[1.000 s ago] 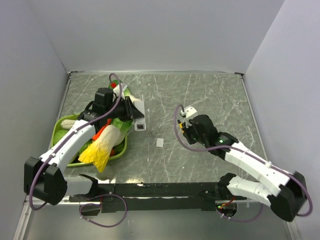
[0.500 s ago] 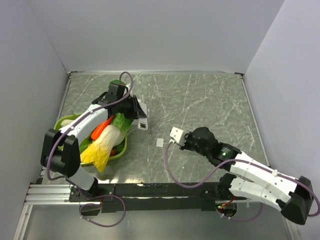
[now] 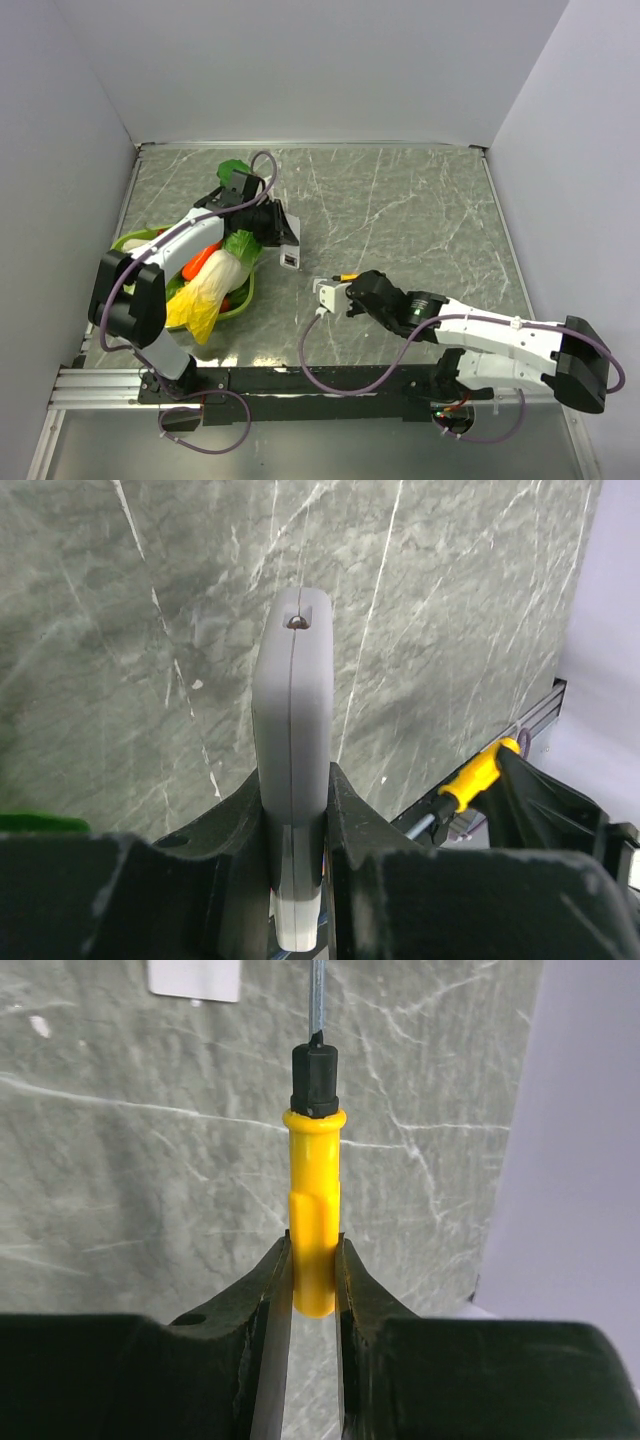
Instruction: Unload the batteries from the remote control
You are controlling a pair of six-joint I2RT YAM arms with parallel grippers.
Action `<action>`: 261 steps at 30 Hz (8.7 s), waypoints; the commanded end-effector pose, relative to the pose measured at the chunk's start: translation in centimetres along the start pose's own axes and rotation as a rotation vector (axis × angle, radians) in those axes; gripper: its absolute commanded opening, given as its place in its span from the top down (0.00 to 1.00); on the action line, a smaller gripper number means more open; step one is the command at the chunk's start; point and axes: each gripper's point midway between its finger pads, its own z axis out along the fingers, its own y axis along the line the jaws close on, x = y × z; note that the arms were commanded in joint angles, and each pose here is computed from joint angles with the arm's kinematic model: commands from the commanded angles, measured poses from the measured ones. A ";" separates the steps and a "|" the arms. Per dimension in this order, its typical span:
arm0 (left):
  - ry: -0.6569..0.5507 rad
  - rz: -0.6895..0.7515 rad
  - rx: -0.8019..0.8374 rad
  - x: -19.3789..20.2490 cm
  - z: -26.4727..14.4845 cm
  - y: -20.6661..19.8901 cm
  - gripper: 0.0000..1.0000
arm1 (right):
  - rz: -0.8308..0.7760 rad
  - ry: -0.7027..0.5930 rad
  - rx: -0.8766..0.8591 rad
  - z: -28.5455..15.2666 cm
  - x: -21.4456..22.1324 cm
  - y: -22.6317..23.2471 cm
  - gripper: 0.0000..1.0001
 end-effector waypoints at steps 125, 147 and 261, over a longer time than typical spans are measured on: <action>-0.025 -0.113 0.256 6.0 0.4 -4.9 0.99 | -0.523 0.086 0.724 -6.8 -2.9 -5.6 1.00; -0.358 -0.017 0.235 1.2 -4.0 -5.9 0.99 | -0.668 0.220 0.692 -6.9 -4.1 -6.0 1.00; -0.279 0.018 0.156 3.2 -1.1 -5.1 0.99 | -0.751 0.272 0.760 -4.8 -5.3 -4.5 1.00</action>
